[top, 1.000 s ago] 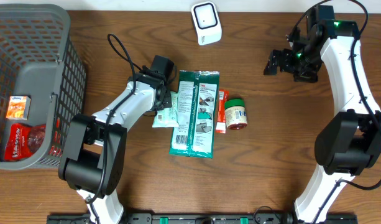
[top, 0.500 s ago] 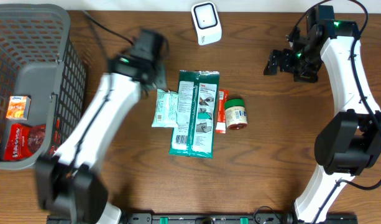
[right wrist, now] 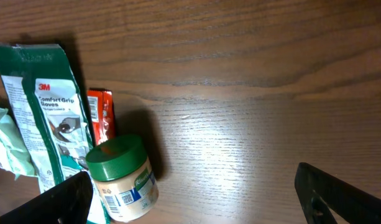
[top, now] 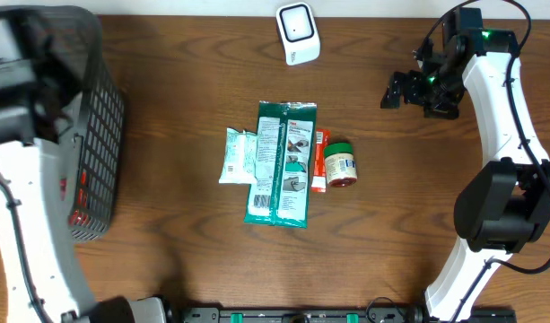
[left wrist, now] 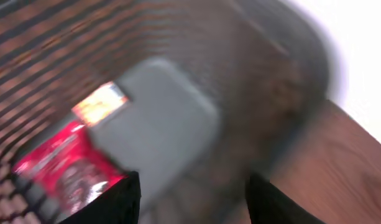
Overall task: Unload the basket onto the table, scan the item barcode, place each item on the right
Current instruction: 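Reach the left gripper into the basket and grasp the red sweets bag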
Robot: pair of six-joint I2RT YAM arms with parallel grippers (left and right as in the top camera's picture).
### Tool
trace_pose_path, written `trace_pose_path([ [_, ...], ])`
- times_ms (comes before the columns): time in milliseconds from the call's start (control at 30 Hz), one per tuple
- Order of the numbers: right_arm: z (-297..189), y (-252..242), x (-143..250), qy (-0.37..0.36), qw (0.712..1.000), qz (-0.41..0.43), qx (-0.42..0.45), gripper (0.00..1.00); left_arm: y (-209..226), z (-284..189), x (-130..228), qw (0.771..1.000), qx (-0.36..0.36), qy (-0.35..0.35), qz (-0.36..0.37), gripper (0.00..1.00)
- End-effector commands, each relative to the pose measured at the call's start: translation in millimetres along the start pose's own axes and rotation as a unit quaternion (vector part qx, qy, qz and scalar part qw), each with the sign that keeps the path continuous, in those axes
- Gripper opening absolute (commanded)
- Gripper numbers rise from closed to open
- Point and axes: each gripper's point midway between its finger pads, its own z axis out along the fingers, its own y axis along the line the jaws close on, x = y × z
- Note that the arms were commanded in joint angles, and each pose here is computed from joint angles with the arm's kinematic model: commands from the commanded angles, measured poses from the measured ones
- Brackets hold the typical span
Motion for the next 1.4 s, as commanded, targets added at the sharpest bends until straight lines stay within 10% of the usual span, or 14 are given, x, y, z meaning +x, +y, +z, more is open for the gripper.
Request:
trace_pose_path([
  [0,-5,2,-4,-0.008,1.0,-0.002,-0.003,0.99,48,34,6,0.993,-0.071,0.029,-0.088,0.55],
  [567,-5,2,-4,-0.008,1.0,-0.003,-0.003,0.99,134,161,99,0.935,-0.233,0.205,-0.173,0.57],
  [1367,-5,2,-4,-0.008,1.0,-0.002,-0.003,0.99,154,207,167,0.887,-0.307,0.285,-0.194,0.59],
])
